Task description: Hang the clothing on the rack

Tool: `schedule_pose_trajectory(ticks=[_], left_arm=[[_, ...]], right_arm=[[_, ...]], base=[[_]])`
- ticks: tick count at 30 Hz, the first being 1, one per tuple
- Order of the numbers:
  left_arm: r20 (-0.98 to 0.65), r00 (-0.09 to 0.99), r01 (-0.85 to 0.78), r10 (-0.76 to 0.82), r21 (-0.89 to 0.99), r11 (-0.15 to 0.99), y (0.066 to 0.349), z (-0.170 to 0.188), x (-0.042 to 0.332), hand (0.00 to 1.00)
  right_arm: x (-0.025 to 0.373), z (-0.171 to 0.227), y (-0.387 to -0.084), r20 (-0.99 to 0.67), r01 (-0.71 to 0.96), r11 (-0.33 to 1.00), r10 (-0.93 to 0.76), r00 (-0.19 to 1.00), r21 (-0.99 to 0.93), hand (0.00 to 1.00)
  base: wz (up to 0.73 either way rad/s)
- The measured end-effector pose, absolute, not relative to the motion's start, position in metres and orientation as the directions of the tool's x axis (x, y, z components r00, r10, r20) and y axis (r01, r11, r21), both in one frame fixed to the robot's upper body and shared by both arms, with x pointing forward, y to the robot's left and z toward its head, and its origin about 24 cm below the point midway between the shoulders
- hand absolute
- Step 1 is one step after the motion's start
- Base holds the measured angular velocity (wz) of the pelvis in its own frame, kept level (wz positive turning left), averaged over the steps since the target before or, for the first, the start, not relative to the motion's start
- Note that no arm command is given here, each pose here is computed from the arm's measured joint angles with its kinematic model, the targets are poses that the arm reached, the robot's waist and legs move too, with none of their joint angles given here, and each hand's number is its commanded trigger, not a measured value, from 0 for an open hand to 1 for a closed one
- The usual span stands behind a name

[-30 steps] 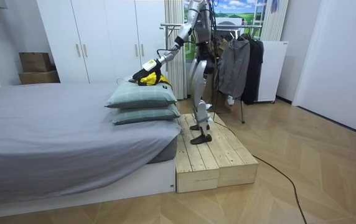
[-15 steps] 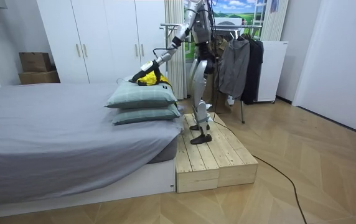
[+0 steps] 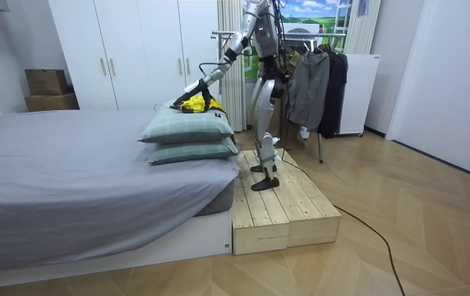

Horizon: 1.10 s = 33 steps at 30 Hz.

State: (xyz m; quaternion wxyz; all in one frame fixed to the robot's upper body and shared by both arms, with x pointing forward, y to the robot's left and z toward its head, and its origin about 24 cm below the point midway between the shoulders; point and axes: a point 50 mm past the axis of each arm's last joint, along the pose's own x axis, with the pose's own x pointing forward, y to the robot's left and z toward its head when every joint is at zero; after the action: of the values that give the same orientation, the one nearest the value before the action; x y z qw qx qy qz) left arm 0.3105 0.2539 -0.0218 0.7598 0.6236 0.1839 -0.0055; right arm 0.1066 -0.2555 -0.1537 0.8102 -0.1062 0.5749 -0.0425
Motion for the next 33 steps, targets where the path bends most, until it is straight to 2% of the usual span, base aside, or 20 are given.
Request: schedule_pose_trajectory(ticks=[5,6,8,9,10,11,33], left_arm=[[-0.286,0.932,0.237,0.222,0.946,0.222,0.2541,-0.0217,0.3106,0.00],[-0.286,0.932,0.237,0.222,0.946,0.222,0.2541,-0.0217,0.3106,0.03],[-0.286,0.932,0.237,0.222,0.946,0.222,0.2542,-0.0217,0.3105,0.45],[-0.286,0.932,0.237,0.222,0.946,0.222,0.2542,-0.0217,0.3105,0.77],[-0.286,0.932,0.237,0.222,0.946,0.223,0.2542,-0.0217,0.3105,0.82],[-0.289,0.931,0.239,0.222,0.945,0.224,0.2542,-0.0218,0.3105,0.99],[-0.383,0.895,0.314,0.231,0.905,0.286,0.2575,-0.0262,0.3080,1.00]], right_arm=[[0.1057,-0.1538,-0.2558,-0.924,-0.053,0.974,-0.192,0.331,-0.222,0.00],[0.1055,-0.1539,-0.2559,-0.924,-0.052,0.974,-0.193,0.331,-0.222,0.00],[0.1053,-0.1539,-0.2560,-0.924,-0.053,0.974,-0.193,0.330,-0.222,0.00],[0.1052,-0.1539,-0.2561,-0.924,-0.053,0.974,-0.193,0.330,-0.222,0.00],[0.1052,-0.1539,-0.2561,-0.924,-0.053,0.974,-0.193,0.330,-0.222,0.00],[0.1051,-0.1539,-0.2561,-0.924,-0.053,0.974,-0.193,0.330,-0.222,0.00],[0.1008,-0.1548,-0.2568,-0.929,-0.052,0.974,-0.195,0.315,-0.223,0.00]], base=[[-0.07],[0.00],[-0.02],[-0.04],[-0.05],[0.00],[0.00]])
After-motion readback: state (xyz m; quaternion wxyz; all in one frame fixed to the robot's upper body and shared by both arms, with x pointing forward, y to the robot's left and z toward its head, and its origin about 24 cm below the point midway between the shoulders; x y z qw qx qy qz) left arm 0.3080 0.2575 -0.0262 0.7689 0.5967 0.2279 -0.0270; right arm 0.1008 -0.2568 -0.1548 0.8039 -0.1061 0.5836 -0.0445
